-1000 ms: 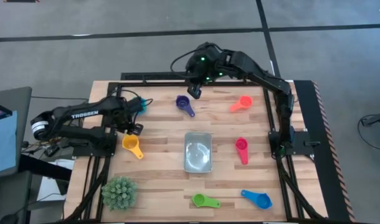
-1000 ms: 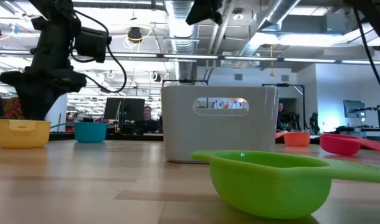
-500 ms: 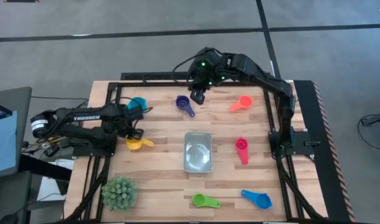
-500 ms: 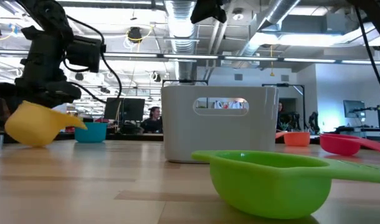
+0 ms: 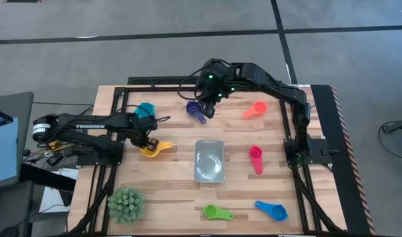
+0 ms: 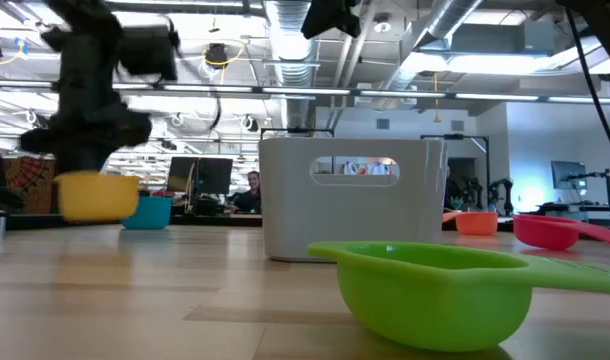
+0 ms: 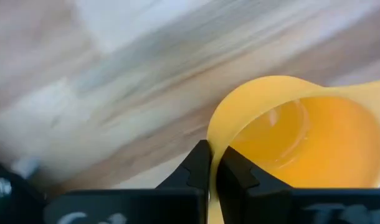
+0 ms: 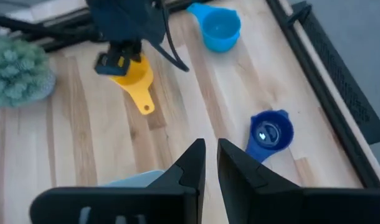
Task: Nest measuring cups in basket
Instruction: Stack the yellow measuring cup on top of the light blue measuring cup
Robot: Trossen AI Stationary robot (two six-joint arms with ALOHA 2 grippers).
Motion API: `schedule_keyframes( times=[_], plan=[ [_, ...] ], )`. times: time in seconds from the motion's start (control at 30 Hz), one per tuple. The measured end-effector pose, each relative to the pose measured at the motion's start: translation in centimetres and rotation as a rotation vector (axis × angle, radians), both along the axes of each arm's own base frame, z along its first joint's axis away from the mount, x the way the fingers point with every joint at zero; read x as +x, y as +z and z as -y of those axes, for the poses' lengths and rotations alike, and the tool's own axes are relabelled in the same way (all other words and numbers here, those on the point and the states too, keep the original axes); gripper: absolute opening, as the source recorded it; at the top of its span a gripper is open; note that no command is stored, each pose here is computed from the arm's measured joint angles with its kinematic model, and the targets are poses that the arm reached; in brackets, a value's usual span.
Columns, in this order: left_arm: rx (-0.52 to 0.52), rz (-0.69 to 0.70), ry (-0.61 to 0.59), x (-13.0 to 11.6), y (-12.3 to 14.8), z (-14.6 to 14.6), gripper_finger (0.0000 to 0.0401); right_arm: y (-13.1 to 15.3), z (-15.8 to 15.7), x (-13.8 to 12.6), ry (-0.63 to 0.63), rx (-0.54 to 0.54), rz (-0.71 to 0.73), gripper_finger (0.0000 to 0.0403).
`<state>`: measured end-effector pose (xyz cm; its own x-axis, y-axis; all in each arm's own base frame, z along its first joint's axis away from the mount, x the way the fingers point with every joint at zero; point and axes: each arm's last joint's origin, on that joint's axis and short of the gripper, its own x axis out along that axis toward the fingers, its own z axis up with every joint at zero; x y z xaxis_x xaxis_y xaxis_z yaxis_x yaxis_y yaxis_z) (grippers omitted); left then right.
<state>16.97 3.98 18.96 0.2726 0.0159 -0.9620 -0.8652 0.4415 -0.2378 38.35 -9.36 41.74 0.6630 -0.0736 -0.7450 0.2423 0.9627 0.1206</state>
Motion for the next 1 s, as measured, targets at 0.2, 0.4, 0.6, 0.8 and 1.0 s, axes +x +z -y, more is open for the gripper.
schedule_keyframes(
  times=[0.2, 0.4, 0.6, 0.8, 1.0],
  plan=[
    [0.238, 0.182, -0.319, 2.1, 5.9, 1.5, 0.0001, -1.4, -2.4, 1.5, 0.16, 0.078, -0.029, 0.0068],
    [0.532, 0.267, -0.556, 3.4, 11.3, 3.4, 0.0001, -2.2, -4.1, 3.0, 0.221, 0.213, 0.004, 0.0078],
    [0.739, 0.269, -0.599, 3.4, 14.3, 4.1, 0.0, -4.3, -4.5, 5.6, 0.28, 0.35, 0.039, 0.014],
    [0.815, 0.261, -0.632, 3.3, 15.5, 4.1, 0.0, -6.8, -4.9, 8.0, 0.268, 0.386, 0.045, 0.0207],
    [0.83, 0.223, -0.647, 3.1, 15.4, 4.1, 0.0, -7.6, -5.0, 9.0, 0.265, 0.412, 0.064, 0.0219]
  ],
)
